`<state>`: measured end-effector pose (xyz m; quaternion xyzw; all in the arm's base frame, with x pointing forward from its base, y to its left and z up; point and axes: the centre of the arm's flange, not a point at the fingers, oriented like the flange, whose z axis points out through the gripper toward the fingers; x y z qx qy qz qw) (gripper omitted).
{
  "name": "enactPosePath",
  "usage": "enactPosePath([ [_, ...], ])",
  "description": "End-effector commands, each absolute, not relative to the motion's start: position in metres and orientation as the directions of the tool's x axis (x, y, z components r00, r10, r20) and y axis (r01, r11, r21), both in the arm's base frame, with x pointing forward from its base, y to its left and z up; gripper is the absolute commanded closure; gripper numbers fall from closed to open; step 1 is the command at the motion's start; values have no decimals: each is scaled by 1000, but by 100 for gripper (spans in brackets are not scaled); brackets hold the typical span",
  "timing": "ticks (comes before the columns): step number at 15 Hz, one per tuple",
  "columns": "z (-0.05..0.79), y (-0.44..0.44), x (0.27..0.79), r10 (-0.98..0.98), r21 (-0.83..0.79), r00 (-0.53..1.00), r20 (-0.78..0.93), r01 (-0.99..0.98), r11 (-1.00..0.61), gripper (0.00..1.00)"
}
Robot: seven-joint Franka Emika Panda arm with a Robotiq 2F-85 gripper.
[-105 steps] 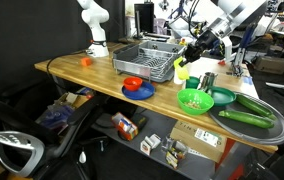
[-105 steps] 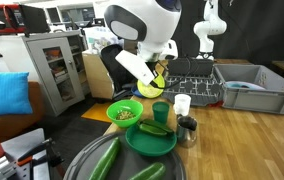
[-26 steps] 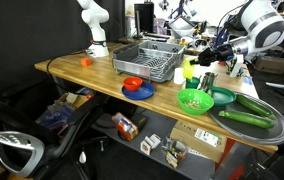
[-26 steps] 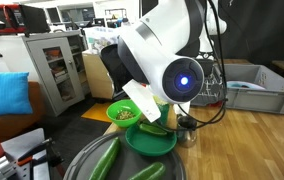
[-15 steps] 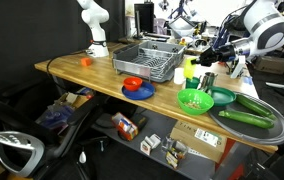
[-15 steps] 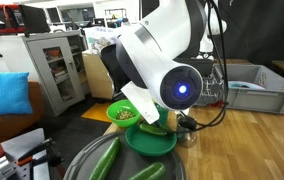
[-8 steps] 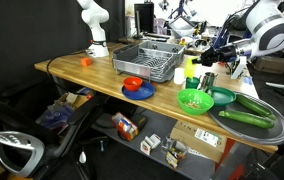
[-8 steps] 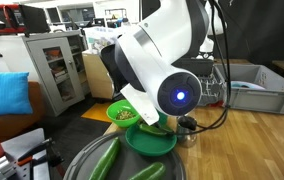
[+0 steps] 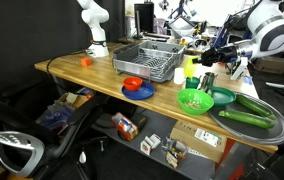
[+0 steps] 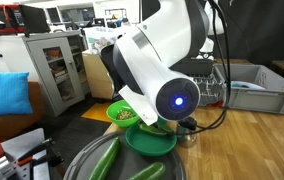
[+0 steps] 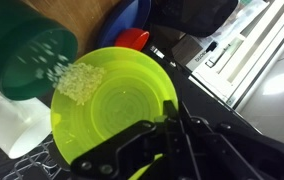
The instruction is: Pour the contents of the yellow bowl into the green bowl
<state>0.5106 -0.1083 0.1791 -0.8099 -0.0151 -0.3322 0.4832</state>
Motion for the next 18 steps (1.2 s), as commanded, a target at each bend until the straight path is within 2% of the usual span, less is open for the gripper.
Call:
enactPosePath([
  [1, 177, -111, 501, -326, -772, 749, 577, 369, -518, 99],
  [18, 173, -115, 493, -397, -784, 699, 594, 394, -479, 99],
])
